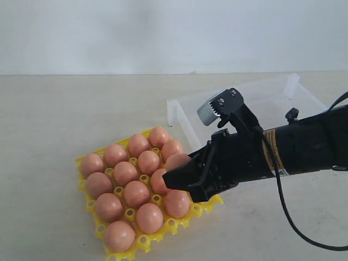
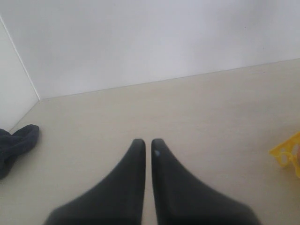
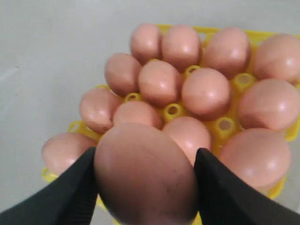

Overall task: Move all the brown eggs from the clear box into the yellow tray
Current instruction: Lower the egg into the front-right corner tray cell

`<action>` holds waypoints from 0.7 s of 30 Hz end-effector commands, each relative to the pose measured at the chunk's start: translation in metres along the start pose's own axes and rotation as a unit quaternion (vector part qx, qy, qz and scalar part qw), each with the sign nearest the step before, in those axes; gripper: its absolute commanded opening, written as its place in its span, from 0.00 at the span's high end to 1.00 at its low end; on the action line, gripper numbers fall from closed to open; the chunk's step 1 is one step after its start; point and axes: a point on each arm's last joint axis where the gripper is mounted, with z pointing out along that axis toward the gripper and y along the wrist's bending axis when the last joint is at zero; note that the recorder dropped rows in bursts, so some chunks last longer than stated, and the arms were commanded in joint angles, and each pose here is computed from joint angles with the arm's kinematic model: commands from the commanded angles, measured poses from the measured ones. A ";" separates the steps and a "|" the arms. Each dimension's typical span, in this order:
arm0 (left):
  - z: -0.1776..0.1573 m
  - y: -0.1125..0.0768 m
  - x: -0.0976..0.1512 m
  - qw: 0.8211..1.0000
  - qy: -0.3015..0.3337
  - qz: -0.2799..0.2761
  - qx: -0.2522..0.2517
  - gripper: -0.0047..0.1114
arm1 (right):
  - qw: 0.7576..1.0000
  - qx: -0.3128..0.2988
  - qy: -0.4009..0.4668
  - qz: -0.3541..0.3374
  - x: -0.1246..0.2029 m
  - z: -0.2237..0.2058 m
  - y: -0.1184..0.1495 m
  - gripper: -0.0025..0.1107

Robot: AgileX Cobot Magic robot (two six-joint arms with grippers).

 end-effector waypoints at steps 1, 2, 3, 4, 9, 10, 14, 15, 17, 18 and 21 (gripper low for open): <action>0.000 0.000 0.001 1.000 -0.001 -0.002 0.002 0.92 | 1.000 0.020 0.004 0.004 0.001 -0.001 -0.005 0.98; 0.000 0.000 0.001 1.000 -0.001 -0.002 0.002 0.92 | 1.000 0.021 0.005 0.003 0.001 -0.001 -0.005 0.98; 0.000 0.000 0.001 1.000 -0.001 -0.002 0.002 0.92 | 0.999 0.030 0.009 0.002 0.002 -0.002 -0.006 0.98; 0.000 0.000 0.001 1.000 -0.001 -0.002 0.002 0.92 | 0.999 0.041 0.013 0.002 0.002 -0.002 -0.008 0.98; 0.000 0.000 0.001 1.000 -0.001 -0.002 0.002 0.92 | 0.994 0.101 0.035 0.002 0.006 -0.003 -0.019 0.98; 0.000 0.000 0.001 1.000 -0.001 -0.002 0.002 0.92 | 0.994 0.101 0.035 0.002 0.006 -0.003 -0.019 0.98; 0.000 0.000 0.001 1.000 -0.001 -0.002 0.002 0.92 | 0.994 0.101 0.035 0.002 0.006 -0.003 -0.019 0.98; 0.000 0.000 0.001 1.000 -0.001 -0.002 0.002 0.92 | 0.994 0.101 0.036 0.003 0.007 -0.003 -0.019 0.98; 0.000 0.000 0.001 1.000 -0.001 -0.002 0.002 0.92 | 0.994 0.101 0.046 0.005 0.011 0.001 -0.022 0.98; 0.000 0.000 0.001 1.000 -0.001 -0.002 0.002 0.92 | 0.994 0.102 0.047 0.013 0.013 0.003 -0.024 0.98; 0.000 0.000 0.001 1.000 -0.001 -0.002 0.002 0.92 | 0.995 0.085 0.047 0.036 0.017 0.009 -0.024 0.98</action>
